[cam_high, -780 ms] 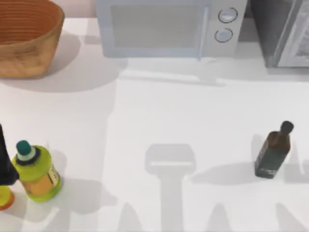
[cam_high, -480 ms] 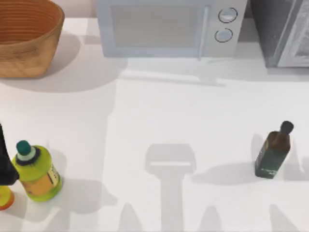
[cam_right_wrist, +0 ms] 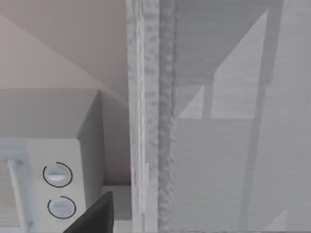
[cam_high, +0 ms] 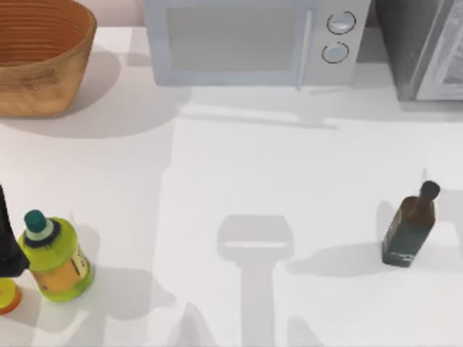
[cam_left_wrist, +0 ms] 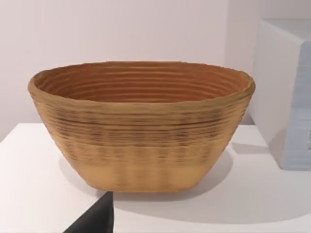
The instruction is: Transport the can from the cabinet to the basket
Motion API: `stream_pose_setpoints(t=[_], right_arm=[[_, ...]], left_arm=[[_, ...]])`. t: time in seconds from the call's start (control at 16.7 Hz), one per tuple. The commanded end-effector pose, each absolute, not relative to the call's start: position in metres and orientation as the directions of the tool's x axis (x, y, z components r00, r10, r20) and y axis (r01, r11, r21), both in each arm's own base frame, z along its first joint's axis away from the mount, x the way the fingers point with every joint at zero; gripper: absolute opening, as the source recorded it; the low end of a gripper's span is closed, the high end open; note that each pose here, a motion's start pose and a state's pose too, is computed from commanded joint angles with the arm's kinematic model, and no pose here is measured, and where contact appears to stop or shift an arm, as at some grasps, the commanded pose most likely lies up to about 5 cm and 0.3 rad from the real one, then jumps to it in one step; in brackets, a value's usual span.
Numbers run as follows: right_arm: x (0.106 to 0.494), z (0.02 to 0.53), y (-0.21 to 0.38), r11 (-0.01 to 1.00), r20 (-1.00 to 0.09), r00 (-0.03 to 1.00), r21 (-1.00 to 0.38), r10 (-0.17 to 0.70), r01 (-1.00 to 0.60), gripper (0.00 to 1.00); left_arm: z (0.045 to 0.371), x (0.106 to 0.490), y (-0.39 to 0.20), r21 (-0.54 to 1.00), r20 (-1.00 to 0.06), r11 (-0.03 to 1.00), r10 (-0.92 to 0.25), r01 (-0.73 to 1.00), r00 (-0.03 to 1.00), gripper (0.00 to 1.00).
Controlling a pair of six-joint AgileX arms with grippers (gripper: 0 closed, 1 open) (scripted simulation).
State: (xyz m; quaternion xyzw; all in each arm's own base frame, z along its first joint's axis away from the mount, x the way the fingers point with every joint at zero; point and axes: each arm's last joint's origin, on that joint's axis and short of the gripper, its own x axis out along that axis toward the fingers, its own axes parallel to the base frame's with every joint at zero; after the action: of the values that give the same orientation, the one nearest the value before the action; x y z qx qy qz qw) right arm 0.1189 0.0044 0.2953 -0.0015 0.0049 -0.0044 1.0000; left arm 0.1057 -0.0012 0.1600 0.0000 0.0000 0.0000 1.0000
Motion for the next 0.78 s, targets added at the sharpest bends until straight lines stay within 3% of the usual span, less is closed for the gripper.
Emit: stream_pose_setpoints(t=[0.42, 0.78], right_arm=[[0.169, 0.416, 0.018, 1.0, -0.009, 1.0, -0.004, -0.007, 0.007, 1.0], [0.222, 0.482, 0.034, 1.0, -0.003, 1.0, -0.002, -0.003, 0.003, 1.0]], left_arm=[[0.16, 0.106, -0.001, 0.0, 0.0, 1.0, 0.0, 0.0, 1.0, 1.0], [0.16, 0.106, -0.001, 0.0, 0.0, 1.0, 0.0, 0.0, 1.0, 1.0]])
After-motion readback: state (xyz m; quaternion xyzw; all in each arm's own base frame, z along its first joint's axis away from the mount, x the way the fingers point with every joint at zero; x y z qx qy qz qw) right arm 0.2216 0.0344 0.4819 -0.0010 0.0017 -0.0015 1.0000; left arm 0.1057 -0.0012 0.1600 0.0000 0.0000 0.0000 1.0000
